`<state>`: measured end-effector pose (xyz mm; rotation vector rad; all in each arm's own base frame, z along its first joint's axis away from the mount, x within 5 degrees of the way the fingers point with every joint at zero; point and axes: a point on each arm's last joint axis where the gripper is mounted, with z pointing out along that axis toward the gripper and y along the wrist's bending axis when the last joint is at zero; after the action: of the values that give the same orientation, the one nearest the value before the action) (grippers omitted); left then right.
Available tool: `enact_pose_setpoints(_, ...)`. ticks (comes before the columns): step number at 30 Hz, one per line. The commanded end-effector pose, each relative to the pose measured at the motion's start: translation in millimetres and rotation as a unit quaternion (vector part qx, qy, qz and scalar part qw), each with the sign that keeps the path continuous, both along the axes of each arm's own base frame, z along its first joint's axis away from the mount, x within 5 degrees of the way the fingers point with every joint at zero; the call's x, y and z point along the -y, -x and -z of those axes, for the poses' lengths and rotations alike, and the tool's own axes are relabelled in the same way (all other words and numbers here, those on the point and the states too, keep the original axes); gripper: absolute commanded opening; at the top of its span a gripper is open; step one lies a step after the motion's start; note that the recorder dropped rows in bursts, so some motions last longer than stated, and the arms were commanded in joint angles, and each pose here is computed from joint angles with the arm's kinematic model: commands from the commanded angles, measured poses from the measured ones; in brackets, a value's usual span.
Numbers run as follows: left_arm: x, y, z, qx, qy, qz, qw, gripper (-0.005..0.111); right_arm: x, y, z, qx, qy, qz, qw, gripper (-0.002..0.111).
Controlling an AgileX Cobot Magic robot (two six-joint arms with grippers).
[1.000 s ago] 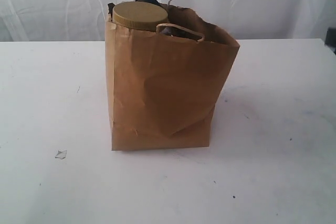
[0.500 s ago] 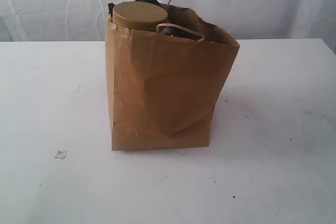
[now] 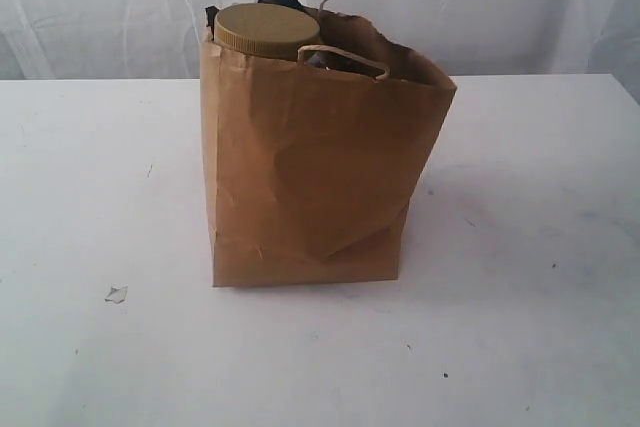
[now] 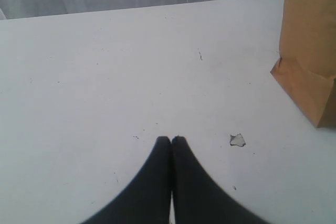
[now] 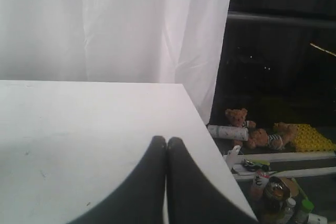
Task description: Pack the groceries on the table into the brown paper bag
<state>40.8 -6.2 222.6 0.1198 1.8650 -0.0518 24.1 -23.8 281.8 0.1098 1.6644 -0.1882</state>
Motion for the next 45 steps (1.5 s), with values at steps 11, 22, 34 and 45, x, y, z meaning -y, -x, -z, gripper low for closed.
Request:
enact_pose_setpoints(11, 0.5, 0.3, 0.2, 0.003, 0.004, 0.004, 1.000, 0.000, -2.8, -24.0, 80.6, -0.067, -0.067, 0.013, 0.995, 0.000)
enact_pose_setpoints(22, 0.5, 0.3, 0.2, 0.003, 0.004, 0.004, 1.000, 0.000, -11.9, -28.0, 101.4, -0.076, -0.096, -0.005, 0.992, 0.000)
enact_pose_setpoints(34, 0.5, 0.3, 0.2, 0.003, 0.004, 0.004, 1.000, 0.000, -10.0, -27.2, 101.2, -0.073, -0.093, 0.032, 0.993, 0.000)
enact_pose_setpoints(45, 0.5, 0.3, 0.2, 0.003, 0.004, 0.004, 1.000, 0.000, -10.0, -27.2, 101.2, -0.073, -0.093, 0.032, 0.993, 0.000)
